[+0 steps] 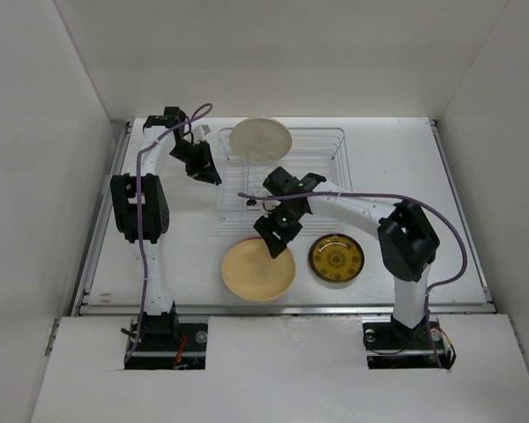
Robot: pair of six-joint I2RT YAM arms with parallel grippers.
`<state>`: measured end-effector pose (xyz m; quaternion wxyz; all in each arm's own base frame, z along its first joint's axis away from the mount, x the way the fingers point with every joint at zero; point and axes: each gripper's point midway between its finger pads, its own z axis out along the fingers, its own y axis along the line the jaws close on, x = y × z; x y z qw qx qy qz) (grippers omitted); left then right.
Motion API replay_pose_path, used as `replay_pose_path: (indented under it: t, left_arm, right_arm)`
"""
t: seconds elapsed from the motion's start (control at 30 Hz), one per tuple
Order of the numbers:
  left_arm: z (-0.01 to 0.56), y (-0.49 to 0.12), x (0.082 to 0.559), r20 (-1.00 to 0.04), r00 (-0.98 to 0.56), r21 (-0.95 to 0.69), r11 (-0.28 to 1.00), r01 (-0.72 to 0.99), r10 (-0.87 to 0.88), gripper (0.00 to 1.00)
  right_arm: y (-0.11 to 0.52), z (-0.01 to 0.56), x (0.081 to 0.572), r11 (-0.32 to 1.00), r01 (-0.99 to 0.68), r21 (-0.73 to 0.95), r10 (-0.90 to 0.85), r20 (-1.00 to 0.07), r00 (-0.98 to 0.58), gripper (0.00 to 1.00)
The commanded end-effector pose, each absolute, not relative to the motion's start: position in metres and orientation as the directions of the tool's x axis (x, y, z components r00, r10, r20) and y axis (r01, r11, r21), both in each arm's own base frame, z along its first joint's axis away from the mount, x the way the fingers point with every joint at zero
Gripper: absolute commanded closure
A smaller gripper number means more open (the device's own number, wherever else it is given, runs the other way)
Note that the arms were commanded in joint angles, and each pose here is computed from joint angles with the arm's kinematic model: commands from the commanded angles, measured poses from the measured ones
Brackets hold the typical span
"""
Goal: Unload the plates from the dish rack
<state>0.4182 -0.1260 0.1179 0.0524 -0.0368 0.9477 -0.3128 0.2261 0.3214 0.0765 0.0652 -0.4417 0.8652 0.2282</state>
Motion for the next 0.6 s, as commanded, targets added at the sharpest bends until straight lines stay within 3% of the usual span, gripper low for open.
replay_pose_path:
  t: [0.0,0.4,0.5,0.57]
  left_arm:
    - [0.106,-0.129,0.412,-0.049,-0.993,-0.574,0.817,-0.058,-0.104,1.0]
    - [0.106,-0.129,0.412,-0.049,-0.993,-0.574,0.817,-0.057,-0.104,1.0]
    - [0.106,-0.129,0.412,-0.049,-0.993,-0.574,0.817,-0.057,-0.104,1.0]
    - [0.106,-0.129,0.412,-0.049,-0.993,-0.574,0.817,-0.057,-0.104,1.0]
  right_arm:
    - [0.32,0.082,0.238,0.543,-0.797,0.264,-0.722,-0.337,-0.604,0.32]
    - [0.324,0.166,0.256,0.616,-0.785,0.069,-0.637,-0.542,-0.548,0.3]
    - [0.334,0.21,0.288,0.682,-0.731,0.0,-0.54,-0.674,-0.504,0.28]
    - [0.331,0.252,0.337,0.755,-0.655,-0.029,-0.435,-0.769,-0.467,0.24]
